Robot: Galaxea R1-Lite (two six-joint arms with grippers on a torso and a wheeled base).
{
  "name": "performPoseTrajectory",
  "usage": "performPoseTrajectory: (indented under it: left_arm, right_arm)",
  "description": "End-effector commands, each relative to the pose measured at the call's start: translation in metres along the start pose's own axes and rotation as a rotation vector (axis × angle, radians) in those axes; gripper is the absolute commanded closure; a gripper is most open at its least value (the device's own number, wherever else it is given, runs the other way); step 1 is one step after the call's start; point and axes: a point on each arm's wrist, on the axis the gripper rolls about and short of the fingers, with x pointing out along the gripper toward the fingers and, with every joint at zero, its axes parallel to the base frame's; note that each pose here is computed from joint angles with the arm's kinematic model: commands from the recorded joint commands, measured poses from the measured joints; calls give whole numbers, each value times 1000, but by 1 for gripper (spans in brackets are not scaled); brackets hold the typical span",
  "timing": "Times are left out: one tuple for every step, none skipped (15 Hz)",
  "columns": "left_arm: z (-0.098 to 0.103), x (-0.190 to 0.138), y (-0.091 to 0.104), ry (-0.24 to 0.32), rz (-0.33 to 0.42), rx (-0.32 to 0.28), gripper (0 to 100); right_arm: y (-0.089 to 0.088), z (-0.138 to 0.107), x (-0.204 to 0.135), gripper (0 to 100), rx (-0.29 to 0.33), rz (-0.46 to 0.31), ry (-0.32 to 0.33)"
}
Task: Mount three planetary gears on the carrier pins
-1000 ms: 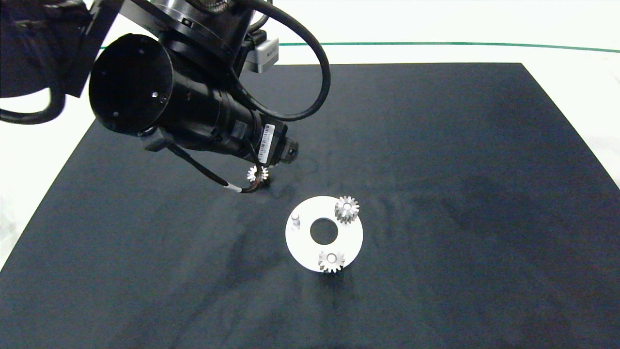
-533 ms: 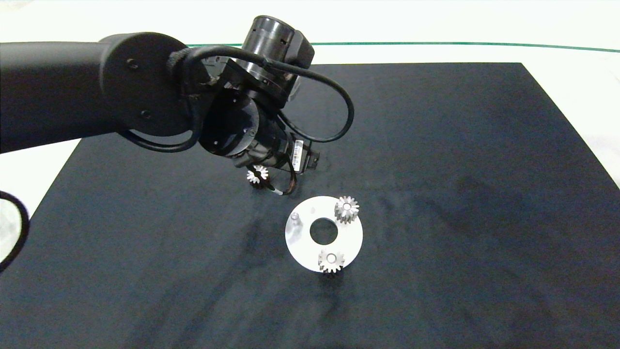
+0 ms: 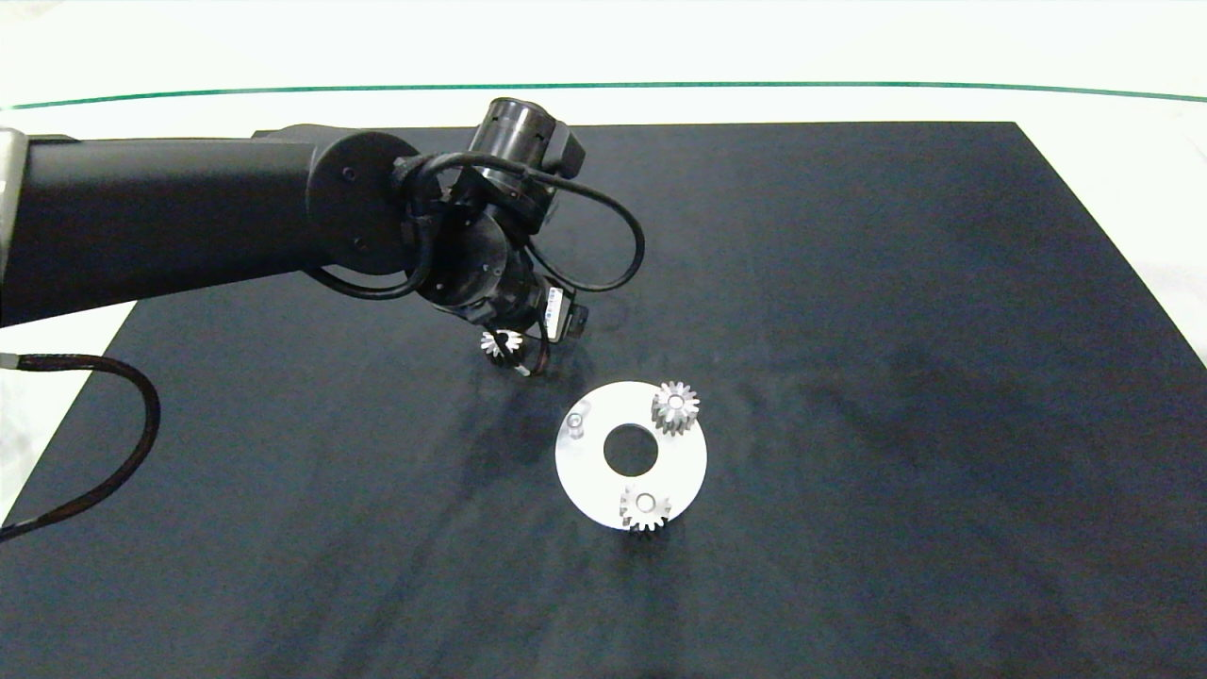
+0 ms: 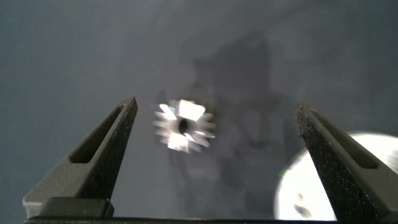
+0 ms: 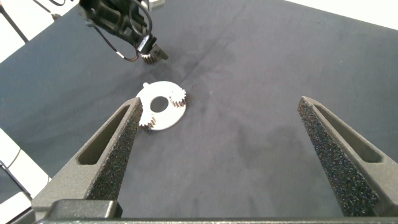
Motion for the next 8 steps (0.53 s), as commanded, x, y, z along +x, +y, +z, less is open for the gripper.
performPoseTrajectory:
  left_arm:
    - [-2, 9, 10, 22, 29, -12, 0]
    - [-2, 10, 11, 25, 33, -12, 0]
    - [-3, 10, 13, 30, 36, -14, 0]
    - [-4, 10, 15, 37, 40, -14, 0]
    - [-6, 8, 16, 43, 40, -9, 0]
    - [-9, 9, 16, 55, 43, -6, 0]
    - [-11, 11, 18, 67, 47, -3, 0]
    - [-12, 13, 20, 74, 52, -5, 0]
  right_arm:
    - [-1, 1, -6, 0, -2, -5, -18]
    - [-1, 1, -6, 0, -10, -3, -19]
    - [-1, 1, -6, 0, -10, -3, -19]
    - [-1, 1, -6, 0, -10, -3, -19]
    - [-2, 1, -7, 0, -9, -4, -23]
    - [-2, 1, -8, 0, -9, -4, -23]
    - [-2, 1, -8, 0, -8, -5, -28]
    - [-2, 1, -9, 0, -8, -5, -29]
